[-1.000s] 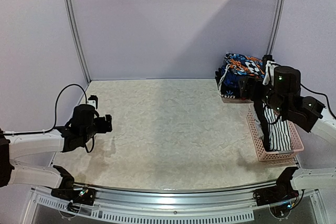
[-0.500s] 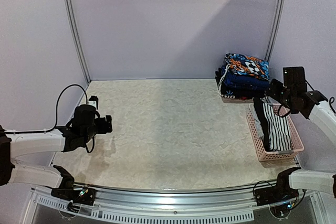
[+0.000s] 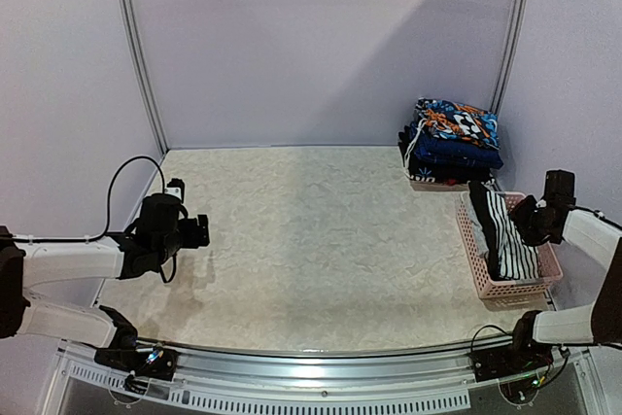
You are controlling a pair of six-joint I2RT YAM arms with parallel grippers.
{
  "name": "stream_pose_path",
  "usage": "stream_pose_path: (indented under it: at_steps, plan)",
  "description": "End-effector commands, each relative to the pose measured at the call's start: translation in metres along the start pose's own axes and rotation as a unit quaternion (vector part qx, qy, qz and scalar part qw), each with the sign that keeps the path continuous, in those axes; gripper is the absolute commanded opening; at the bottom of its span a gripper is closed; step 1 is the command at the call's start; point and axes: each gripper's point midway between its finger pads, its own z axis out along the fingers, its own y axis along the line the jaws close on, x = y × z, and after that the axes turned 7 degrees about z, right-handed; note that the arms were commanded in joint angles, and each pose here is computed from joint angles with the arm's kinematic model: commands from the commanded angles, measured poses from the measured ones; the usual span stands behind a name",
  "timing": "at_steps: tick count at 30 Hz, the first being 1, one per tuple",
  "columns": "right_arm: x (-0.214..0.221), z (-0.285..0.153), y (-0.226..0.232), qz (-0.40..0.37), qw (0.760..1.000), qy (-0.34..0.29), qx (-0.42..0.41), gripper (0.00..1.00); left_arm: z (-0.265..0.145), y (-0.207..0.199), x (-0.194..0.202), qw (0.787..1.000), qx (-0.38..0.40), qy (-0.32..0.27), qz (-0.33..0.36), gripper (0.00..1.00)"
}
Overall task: Fold and stack the mixed laundry pile
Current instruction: Pick up the crumpled tank top from the bin.
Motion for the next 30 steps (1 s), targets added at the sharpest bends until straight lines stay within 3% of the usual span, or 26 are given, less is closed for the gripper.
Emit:
stream_pose_path:
  at_steps: [1, 5, 13, 18, 26, 30]
  plan:
    - [0.005, 0.012, 0.026, 0.018, 0.996, 0.035, -0.077, 0.39, 0.001, -0.006, -0.007, 1.0, 0.006, -0.002, 0.006, 0.91]
    - [0.006, 0.019, 0.021, 0.026, 0.996, 0.039, -0.073, 0.34, 0.0, -0.006, -0.007, 1.0, 0.007, -0.002, 0.005, 0.91]
    - [0.008, 0.021, 0.022, 0.027, 0.996, 0.043, -0.077, 0.09, 0.002, -0.007, -0.007, 1.0, 0.008, 0.0, 0.008, 0.91]
    - [0.009, 0.019, 0.024, 0.023, 0.995, 0.046, -0.085, 0.01, 0.002, -0.008, -0.007, 1.0, 0.008, 0.0, 0.007, 0.91]
    - [0.002, 0.002, 0.034, 0.01, 0.995, 0.029, -0.097, 0.0, 0.001, -0.008, -0.007, 1.0, 0.01, 0.0, 0.008, 0.91]
    - [-0.016, -0.033, 0.054, -0.005, 0.993, -0.01, -0.121, 0.0, 0.001, -0.008, -0.006, 1.0, 0.011, 0.0, 0.007, 0.91]
